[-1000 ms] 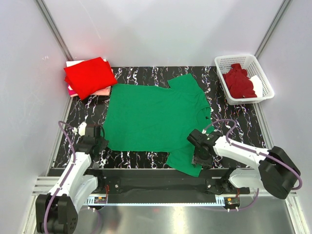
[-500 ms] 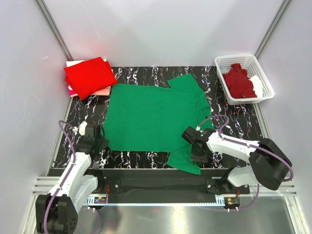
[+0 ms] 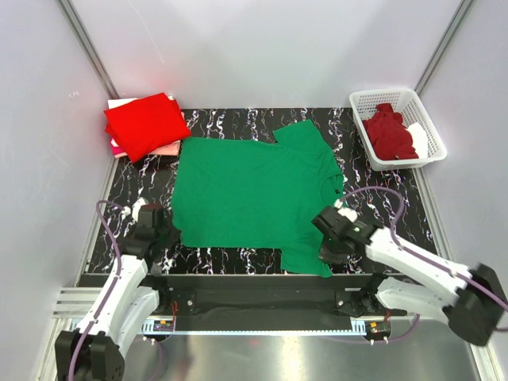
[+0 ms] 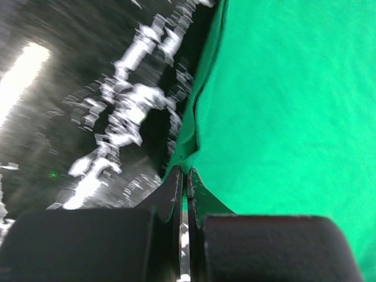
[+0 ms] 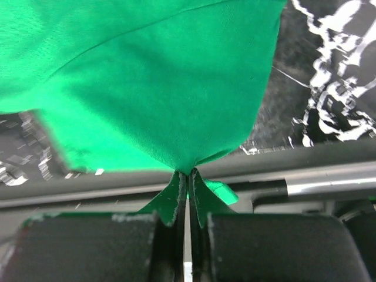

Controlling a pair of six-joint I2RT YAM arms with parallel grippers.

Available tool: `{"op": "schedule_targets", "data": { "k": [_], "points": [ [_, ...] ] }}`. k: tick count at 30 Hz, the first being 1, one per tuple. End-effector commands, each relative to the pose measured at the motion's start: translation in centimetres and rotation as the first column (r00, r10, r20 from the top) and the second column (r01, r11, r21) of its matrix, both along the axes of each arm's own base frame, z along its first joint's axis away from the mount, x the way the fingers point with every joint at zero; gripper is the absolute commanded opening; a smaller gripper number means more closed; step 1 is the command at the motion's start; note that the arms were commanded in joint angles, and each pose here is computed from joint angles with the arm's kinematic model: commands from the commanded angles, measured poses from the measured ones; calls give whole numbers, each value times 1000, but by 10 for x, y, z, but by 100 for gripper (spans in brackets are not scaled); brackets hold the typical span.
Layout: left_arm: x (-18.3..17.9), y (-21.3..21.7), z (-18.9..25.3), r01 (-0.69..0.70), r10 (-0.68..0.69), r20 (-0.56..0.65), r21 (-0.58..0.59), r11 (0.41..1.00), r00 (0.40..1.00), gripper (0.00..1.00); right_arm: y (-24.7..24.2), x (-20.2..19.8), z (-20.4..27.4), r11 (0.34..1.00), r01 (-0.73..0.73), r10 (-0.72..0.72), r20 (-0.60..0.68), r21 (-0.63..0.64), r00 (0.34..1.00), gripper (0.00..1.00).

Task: Fold and stack the t-shirts
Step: Fold the tshirt

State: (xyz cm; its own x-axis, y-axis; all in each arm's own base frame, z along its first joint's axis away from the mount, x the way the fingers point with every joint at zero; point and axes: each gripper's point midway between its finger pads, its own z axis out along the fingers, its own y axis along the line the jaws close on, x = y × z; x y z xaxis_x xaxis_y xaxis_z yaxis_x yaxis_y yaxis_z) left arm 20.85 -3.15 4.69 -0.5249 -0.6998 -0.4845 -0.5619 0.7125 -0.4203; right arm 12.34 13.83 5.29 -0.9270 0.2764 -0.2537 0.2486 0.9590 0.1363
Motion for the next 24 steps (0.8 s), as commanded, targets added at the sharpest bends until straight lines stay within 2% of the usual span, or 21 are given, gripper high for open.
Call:
{"op": "schedule_targets", "data": {
  "k": [1,5,9,12,16,18,20,23,24],
  "points": [
    [-5,-28,3,81,-81,4,-99,992,997,0,-16,-7,24,997,71,-73,59,22,996,0],
    [-11,-40,11,118,-121,-14,-119,986,993,0,-24,-16,46,983,147,-158,94,105,983,0],
    [-19,-53,32,158,-161,-10,-141,977,987,0,-32,-19,57,980,166,-178,109,105,978,0],
    [-24,-47,48,162,-166,-27,-106,981,986,0,-32,-14,65,981,162,-177,139,111,974,0],
    [-9,-49,82,241,-241,1,-49,969,971,0,-23,10,91,985,126,-151,231,121,961,0],
    [-5,-46,78,260,-260,-60,-11,966,964,0,-19,26,104,991,105,-125,269,86,955,0],
    [4,-47,82,274,-273,-78,1,962,959,0,-15,41,104,995,87,-96,264,44,960,0],
    [17,-48,93,284,-283,-59,13,959,957,0,-1,63,108,995,41,-61,245,87,968,0],
    [21,-45,92,283,-281,-72,19,959,957,0,-9,75,106,991,83,-106,235,103,966,0]
  ]
}}
